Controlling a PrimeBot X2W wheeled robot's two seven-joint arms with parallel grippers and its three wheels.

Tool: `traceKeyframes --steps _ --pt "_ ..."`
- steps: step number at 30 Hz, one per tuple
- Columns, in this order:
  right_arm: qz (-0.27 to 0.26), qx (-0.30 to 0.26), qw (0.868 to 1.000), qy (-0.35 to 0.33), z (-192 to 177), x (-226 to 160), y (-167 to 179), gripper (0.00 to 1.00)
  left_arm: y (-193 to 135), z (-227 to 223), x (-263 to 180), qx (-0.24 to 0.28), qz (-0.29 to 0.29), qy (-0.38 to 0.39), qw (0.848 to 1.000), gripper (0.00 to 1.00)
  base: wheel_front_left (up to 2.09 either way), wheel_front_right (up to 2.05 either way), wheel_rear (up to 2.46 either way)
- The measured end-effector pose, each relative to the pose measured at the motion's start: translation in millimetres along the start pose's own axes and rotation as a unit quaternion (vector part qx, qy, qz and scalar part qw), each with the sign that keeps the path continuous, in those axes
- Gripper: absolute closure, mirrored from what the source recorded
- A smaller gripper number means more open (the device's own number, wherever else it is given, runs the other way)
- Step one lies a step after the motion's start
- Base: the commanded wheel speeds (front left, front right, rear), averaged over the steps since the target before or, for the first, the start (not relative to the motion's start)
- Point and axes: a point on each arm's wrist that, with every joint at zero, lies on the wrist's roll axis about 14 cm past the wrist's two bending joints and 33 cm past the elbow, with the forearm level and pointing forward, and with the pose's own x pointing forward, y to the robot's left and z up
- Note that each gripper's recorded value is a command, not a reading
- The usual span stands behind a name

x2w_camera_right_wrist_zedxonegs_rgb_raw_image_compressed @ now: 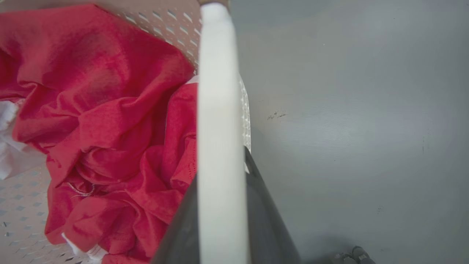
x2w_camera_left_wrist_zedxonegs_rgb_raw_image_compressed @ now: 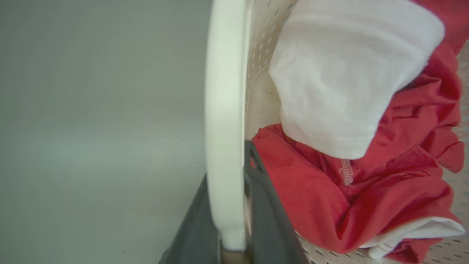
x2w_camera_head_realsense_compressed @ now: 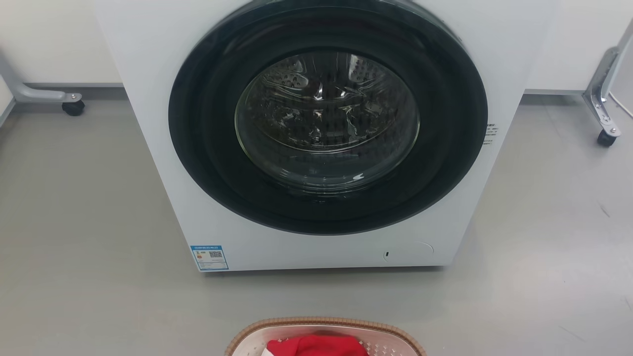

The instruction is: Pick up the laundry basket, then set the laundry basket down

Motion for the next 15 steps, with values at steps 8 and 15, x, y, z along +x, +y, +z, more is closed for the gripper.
traceKeyframes --steps 8,15 --pt "0.001 -0.002 1.0 0.01 -4.0 -1.3 1.8 1.0 1.6 -9.8 -3.2 -0.004 0.004 0.012 1.0 1.0 0.0 0.0 0.0" --pt "-0.001 0.002 1.0 0.015 -6.7 -1.6 1.7 1.0 1.6 -10.3 -3.6 -0.004 0.006 0.013 1.0 1.0 0.0 0.0 0.0"
